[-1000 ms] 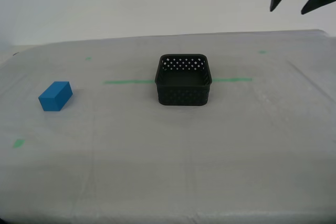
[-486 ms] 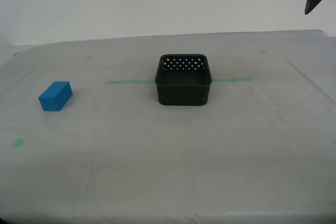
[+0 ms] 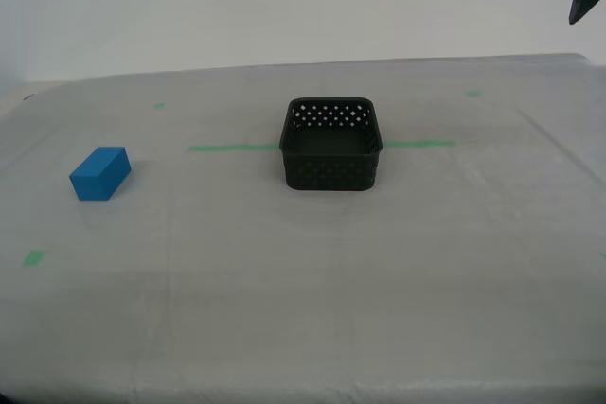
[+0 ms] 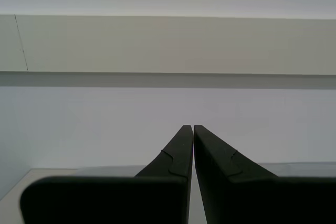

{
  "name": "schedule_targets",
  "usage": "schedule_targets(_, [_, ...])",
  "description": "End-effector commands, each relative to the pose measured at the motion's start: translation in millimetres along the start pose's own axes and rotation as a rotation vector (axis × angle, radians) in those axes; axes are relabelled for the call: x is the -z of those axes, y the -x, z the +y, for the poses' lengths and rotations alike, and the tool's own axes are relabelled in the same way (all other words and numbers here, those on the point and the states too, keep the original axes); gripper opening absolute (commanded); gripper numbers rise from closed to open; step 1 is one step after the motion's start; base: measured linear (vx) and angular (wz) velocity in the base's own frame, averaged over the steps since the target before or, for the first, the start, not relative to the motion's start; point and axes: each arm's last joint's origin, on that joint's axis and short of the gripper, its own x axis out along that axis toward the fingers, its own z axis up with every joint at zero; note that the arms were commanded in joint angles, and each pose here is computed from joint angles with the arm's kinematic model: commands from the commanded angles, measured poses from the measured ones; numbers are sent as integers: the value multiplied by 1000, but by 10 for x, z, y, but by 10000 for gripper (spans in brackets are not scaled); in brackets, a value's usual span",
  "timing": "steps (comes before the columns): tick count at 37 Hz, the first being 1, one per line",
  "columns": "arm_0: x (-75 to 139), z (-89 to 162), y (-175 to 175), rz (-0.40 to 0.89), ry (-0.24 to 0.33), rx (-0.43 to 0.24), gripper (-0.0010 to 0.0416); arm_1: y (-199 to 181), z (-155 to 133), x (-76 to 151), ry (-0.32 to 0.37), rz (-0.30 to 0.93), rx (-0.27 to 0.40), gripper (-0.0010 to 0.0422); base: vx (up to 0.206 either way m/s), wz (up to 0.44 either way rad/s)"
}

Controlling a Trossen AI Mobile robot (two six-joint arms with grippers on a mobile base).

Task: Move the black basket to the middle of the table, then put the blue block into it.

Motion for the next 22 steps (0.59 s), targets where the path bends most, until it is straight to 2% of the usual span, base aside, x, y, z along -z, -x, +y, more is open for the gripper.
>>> schedule_targets(1, [-11,3,3,-9,0,-4,294,0,0,-8,-1,-6,-1,0,0,0])
schedule_targets(16, [-38,7,17,-20,8,-6,256,0,-1,-8,-1,-6,0,0,0,0])
schedule_targets(22, [-39,7,20,-18,27,-5,236,0,0,-8,-1,-6,-1,0,0,0])
